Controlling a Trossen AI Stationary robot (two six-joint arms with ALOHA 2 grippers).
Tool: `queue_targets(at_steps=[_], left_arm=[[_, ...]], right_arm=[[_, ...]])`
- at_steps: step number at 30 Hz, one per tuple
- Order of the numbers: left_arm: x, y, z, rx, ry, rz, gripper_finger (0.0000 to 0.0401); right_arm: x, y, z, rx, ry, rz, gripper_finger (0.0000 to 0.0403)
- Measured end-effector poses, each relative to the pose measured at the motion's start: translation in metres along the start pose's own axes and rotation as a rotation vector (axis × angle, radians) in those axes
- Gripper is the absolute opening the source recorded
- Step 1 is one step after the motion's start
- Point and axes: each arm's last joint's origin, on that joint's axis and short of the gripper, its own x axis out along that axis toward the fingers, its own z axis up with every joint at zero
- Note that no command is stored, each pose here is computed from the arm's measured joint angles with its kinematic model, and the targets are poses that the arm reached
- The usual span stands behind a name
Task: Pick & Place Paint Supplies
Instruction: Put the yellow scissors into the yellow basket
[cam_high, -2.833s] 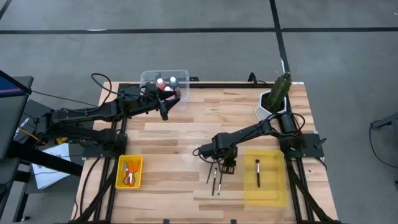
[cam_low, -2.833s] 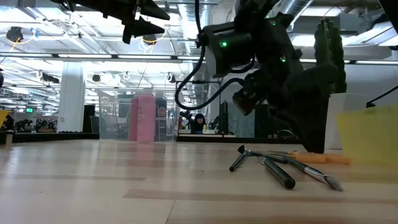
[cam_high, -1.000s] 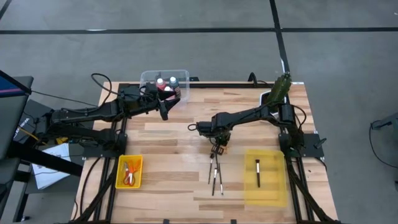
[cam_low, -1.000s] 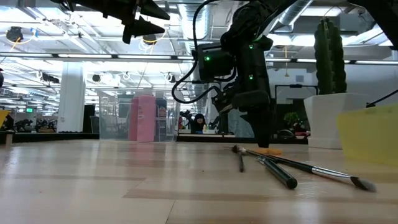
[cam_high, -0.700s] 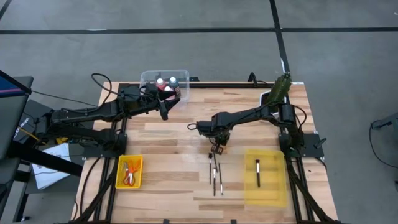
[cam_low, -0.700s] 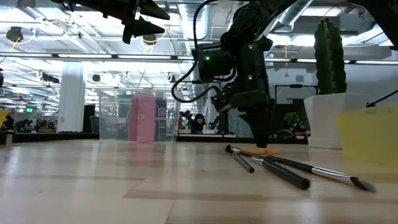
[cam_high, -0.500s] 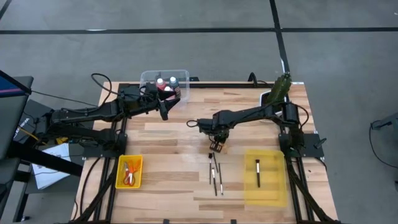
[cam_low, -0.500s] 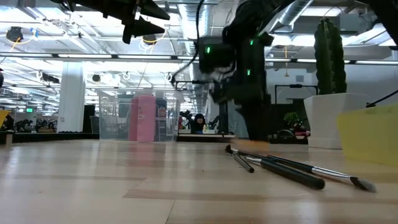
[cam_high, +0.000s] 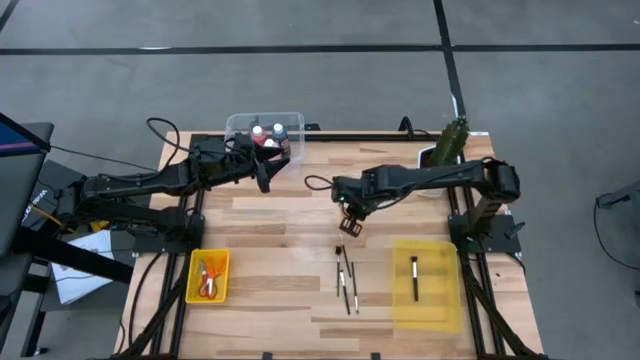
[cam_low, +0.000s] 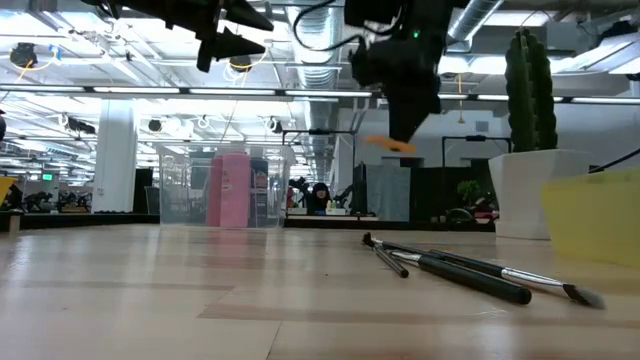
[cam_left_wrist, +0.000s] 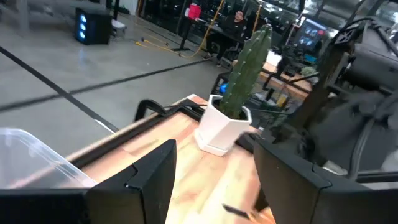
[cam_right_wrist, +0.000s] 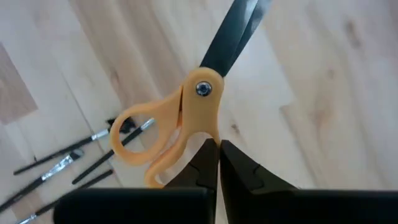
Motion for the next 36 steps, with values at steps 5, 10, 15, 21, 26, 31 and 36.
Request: queue_targets(at_steps=[5, 10, 15, 21, 26, 31, 36], left_arm=[[-0.001, -0.006, -0.004, -0.078, 0.042, -0.058, 0.0209], [-0.002, -0.018, -0.012, -0.107, 0.091, -0.098, 0.0209], [0.004, -0.03, -0.026, -0.127, 0.137, -0.086, 0.0209], [0.022, -0.04, -0.043, -0.128, 0.135, -0.061, 0.0209], [0.04, -0.045, -0.048, -0.175, 0.062, -0.092, 0.0209], [0.052, -0.044, -0.052, -0.235, 0.012, -0.091, 0.0209], [0.056, -0.042, -0.055, -0.255, 0.01, -0.051, 0.0209]], right_arm=[[-0.018, -0.003, 0.004, 0.011, -0.123, -0.034, 0.0], [-0.029, -0.002, 0.012, 0.028, -0.261, -0.021, 0.0], [-0.042, 0.0, 0.021, 0.03, -0.343, -0.011, 0.0], [-0.063, -0.001, 0.033, -0.001, -0.43, -0.026, 0.0], [-0.075, -0.006, 0.04, -0.015, -0.46, -0.035, 0.0], [-0.077, -0.011, 0.043, -0.016, -0.467, -0.043, 0.0], [-0.077, -0.013, 0.043, -0.022, -0.465, -0.048, 0.0]])
